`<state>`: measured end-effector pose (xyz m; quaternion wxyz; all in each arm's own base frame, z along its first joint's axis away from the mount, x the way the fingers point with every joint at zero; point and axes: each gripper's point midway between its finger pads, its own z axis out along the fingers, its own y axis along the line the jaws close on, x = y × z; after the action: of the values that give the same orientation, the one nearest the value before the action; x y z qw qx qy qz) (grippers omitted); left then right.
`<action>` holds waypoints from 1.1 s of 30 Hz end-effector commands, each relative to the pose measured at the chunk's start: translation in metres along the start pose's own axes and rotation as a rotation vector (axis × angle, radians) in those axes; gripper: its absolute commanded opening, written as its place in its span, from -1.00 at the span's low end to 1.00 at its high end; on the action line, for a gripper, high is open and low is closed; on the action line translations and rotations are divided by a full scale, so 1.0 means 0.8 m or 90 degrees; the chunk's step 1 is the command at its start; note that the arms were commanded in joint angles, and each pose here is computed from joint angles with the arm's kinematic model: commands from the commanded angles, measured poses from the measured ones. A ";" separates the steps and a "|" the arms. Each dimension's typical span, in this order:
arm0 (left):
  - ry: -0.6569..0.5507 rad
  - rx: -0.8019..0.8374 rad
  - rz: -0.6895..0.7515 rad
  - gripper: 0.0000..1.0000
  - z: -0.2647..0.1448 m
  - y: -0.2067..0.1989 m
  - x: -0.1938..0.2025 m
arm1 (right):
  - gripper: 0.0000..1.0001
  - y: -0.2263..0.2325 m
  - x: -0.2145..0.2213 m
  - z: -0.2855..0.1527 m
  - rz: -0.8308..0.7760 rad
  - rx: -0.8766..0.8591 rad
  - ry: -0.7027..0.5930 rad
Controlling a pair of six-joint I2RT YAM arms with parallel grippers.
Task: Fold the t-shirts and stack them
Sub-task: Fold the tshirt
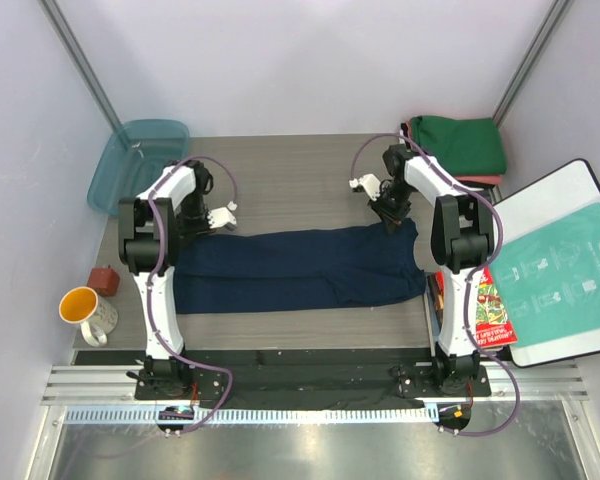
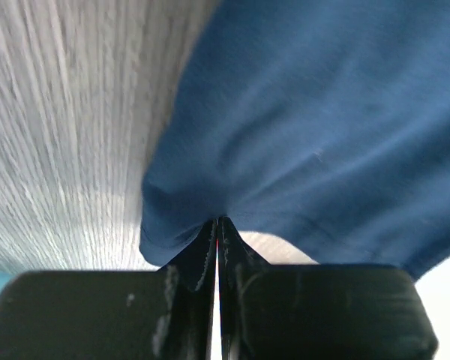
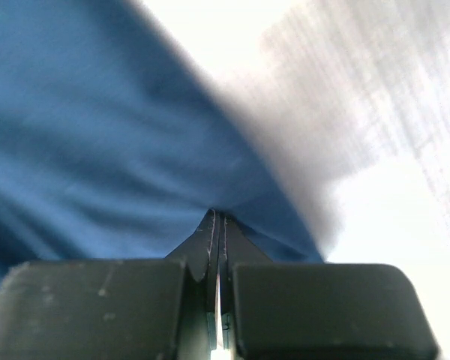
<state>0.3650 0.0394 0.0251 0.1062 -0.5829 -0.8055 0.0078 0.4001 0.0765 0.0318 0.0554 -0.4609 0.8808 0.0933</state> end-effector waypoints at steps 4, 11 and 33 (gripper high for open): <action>0.066 -0.071 -0.017 -0.99 0.011 0.025 0.018 | -0.98 -0.068 -0.046 0.004 -0.008 0.126 -0.040; 0.109 -0.089 -0.034 -1.00 0.014 0.026 0.035 | -0.98 -0.100 -0.071 0.018 -0.021 0.167 -0.046; -0.171 -0.021 0.029 -1.00 -0.092 -0.068 -0.019 | -0.98 -0.242 -0.266 0.023 -0.098 0.544 -0.279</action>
<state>0.3481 0.0151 0.0898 0.0069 -0.5884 -0.8079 0.0321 0.6463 0.1303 0.0352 0.3635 -0.4627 0.7977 -0.1321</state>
